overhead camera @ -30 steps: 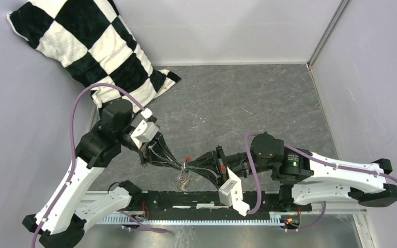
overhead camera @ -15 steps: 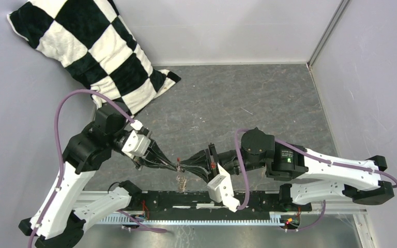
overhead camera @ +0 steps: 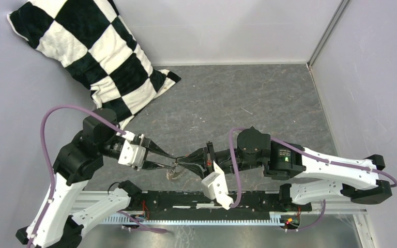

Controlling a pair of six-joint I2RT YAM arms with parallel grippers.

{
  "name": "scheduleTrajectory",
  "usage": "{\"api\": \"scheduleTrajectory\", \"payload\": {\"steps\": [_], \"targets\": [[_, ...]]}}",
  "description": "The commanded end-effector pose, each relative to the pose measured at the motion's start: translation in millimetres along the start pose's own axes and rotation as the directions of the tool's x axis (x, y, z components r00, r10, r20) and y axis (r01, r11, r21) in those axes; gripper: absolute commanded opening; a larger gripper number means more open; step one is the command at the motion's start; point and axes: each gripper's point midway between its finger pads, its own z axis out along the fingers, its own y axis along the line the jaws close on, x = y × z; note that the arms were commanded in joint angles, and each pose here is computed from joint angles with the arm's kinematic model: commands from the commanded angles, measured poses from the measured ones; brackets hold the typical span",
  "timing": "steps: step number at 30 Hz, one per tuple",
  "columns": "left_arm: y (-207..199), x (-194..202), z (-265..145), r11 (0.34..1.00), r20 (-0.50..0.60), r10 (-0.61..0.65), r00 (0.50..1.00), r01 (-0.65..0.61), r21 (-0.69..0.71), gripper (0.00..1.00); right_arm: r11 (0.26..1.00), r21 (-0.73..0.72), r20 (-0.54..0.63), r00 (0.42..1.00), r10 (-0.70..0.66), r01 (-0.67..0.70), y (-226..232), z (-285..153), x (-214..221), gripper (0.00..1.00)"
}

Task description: Put the keys on the keyring

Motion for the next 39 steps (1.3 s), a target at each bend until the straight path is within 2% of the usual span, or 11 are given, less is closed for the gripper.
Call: {"api": "scheduleTrajectory", "payload": {"steps": [1,5,11,17,21,29,36,39], "targets": [[7.1,-2.5,-2.2,0.998,-0.004,-0.002,1.0,0.002,-0.063,0.39,0.995,0.095,0.038,0.999,-0.028,0.024,-32.1,-9.0,-20.6,0.01],[1.7,2.9,-4.0,0.996,-0.013,-0.042,0.999,0.041,-0.076,0.44,0.994,0.101,0.036,0.999,-0.035,0.031,-34.2,-9.9,-21.1,0.01],[6.9,6.8,-3.2,0.975,0.007,-0.176,0.984,0.175,-0.139,0.5,0.993,0.111,0.051,0.998,-0.043,0.037,-34.8,-13.0,-24.5,0.01],[8.9,-1.4,-1.8,0.959,0.048,-0.238,0.97,0.242,-0.145,0.45,0.991,0.126,0.069,0.997,-0.044,0.035,-34.5,-17.8,-27.7,0.01],[1.4,-8.1,0.7,0.961,0.073,-0.255,0.964,0.261,-0.088,0.34,0.991,0.13,0.07,0.996,-0.047,0.037,-33.6,-19.7,-27.6,0.01],[1.4,-14.3,3.3,0.965,0.091,-0.253,0.963,0.258,-0.048,0.33,0.991,0.132,0.073,0.997,-0.039,0.029,-30.7,-20.7,-26.3,0.01],[12.7,-14.2,-1.4,0.969,0.067,-0.206,0.976,0.213,-0.125,0.35,0.992,0.126,0.054,0.998,-0.034,0.027,-27.8,-19.3,-20.8,0.01],[11.4,-13.7,-1.4,0.969,0.065,-0.208,0.976,0.214,-0.121,0.32,0.992,0.121,0.059,0.998,-0.034,0.027,-27.1,-18.0,-21.7,0.01]]}}
